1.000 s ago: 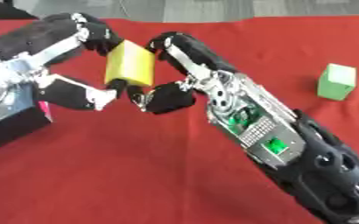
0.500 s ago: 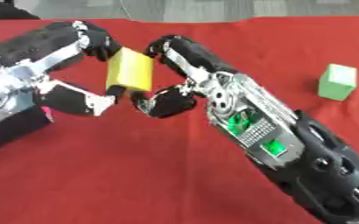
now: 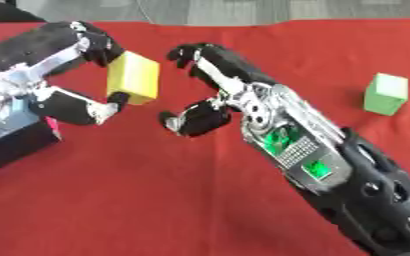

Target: Pick up the objects with one hand, pass them to the other hand, and then place them into the box on the other side of the table.

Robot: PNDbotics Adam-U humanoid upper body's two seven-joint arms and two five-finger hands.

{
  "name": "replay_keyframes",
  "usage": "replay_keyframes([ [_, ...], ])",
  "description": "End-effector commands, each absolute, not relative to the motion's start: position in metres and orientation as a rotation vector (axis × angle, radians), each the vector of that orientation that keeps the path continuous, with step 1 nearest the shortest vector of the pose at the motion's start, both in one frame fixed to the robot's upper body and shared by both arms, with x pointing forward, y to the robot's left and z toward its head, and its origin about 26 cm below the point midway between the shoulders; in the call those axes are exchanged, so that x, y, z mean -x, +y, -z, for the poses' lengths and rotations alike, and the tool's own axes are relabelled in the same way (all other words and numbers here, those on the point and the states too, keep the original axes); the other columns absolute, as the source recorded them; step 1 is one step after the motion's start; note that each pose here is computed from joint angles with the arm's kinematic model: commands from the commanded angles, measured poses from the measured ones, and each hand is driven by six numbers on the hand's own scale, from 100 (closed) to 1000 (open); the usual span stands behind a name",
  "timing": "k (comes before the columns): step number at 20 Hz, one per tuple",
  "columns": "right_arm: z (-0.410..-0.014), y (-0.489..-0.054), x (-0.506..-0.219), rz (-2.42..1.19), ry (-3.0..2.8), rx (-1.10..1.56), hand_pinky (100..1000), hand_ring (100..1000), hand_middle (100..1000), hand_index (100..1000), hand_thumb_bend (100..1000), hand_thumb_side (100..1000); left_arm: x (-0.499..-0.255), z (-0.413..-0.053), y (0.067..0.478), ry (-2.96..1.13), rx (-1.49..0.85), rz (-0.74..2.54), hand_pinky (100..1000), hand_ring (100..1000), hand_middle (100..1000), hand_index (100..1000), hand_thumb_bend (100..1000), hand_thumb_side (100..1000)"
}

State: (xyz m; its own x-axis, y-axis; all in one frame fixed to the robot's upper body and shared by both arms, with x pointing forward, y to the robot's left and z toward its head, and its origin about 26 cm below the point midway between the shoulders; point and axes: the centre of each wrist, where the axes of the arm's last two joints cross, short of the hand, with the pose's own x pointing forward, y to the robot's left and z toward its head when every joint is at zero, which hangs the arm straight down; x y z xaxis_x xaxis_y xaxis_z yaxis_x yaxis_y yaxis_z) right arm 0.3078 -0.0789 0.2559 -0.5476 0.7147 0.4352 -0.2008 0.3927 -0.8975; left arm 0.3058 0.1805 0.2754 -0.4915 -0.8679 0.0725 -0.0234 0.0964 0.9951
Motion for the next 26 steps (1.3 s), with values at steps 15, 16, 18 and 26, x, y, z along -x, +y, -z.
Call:
replay_keyframes([
  [15,-0.265,-0.087,-0.307,-1.251,-1.781,0.539,931,788,807,882,392,100,-0.299,-0.293,0.238,-1.58,-1.068,1.239,704,642,434,364,100,244],
  [16,-0.266,-0.087,-0.306,-1.243,-1.786,0.544,929,786,804,878,392,100,-0.299,-0.293,0.243,-1.57,-1.087,1.212,704,643,434,365,100,243],
  [18,-0.268,-0.089,-0.305,-1.216,-1.793,0.556,923,779,799,866,395,100,-0.299,-0.293,0.255,-1.549,-1.12,1.158,704,643,435,366,100,241],
  [26,-0.277,-0.094,-0.298,-1.118,-1.816,0.525,929,798,803,851,183,100,-0.299,-0.285,0.295,-1.469,-1.223,0.975,704,641,433,366,100,241],
])
